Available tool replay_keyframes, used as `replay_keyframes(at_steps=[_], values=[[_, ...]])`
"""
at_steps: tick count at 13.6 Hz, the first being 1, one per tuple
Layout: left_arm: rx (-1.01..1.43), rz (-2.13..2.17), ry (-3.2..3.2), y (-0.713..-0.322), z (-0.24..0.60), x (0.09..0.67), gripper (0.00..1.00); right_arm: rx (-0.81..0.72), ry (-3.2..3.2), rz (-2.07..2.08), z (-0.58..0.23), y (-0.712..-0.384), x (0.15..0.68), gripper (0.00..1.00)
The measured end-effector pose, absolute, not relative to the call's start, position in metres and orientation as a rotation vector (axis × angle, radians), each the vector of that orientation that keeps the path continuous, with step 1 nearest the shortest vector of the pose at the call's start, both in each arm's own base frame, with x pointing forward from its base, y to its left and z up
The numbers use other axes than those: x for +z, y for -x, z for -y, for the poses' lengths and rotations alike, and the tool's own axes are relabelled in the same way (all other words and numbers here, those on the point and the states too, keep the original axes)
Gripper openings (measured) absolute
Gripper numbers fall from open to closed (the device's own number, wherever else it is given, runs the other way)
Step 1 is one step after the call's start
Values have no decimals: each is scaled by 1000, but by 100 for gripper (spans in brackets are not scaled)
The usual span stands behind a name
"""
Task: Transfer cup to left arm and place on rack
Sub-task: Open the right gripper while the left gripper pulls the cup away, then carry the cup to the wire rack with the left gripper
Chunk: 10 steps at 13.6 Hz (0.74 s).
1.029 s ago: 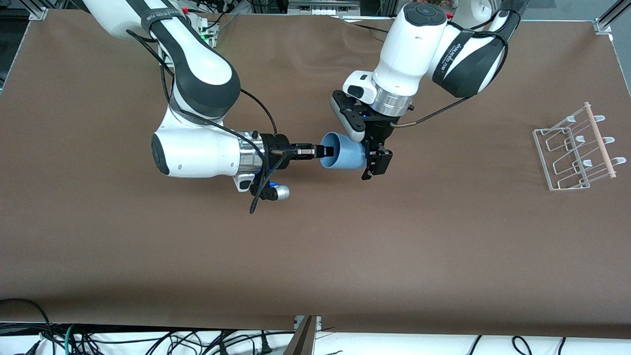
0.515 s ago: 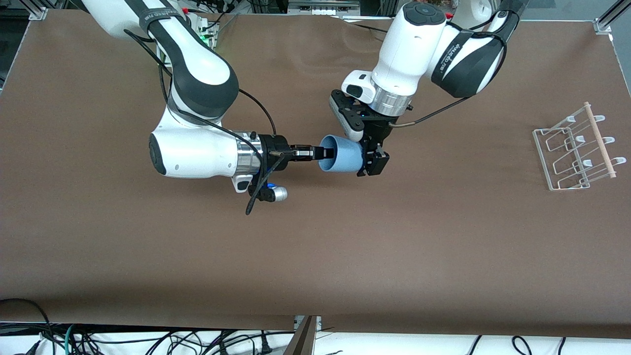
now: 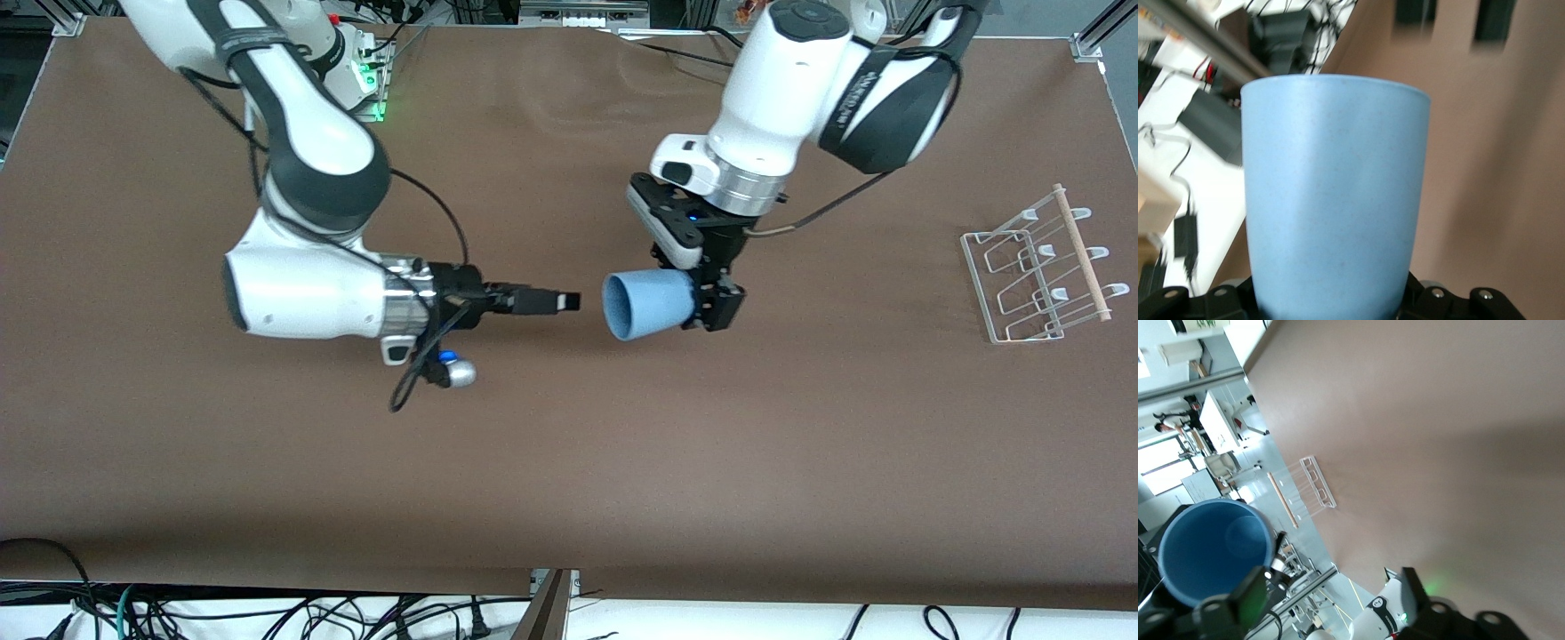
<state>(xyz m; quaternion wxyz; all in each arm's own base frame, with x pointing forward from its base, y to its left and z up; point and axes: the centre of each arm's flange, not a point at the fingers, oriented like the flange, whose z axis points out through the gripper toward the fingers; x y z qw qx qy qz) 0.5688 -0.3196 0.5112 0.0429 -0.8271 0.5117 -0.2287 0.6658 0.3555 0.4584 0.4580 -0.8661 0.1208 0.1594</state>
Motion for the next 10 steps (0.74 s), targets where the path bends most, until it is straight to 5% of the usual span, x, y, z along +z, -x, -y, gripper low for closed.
replay_keyframes(at_steps=[10], values=[[-54,-1158,2803,-582,122,499,62,238,2408,-289,-250,-700,469,100]])
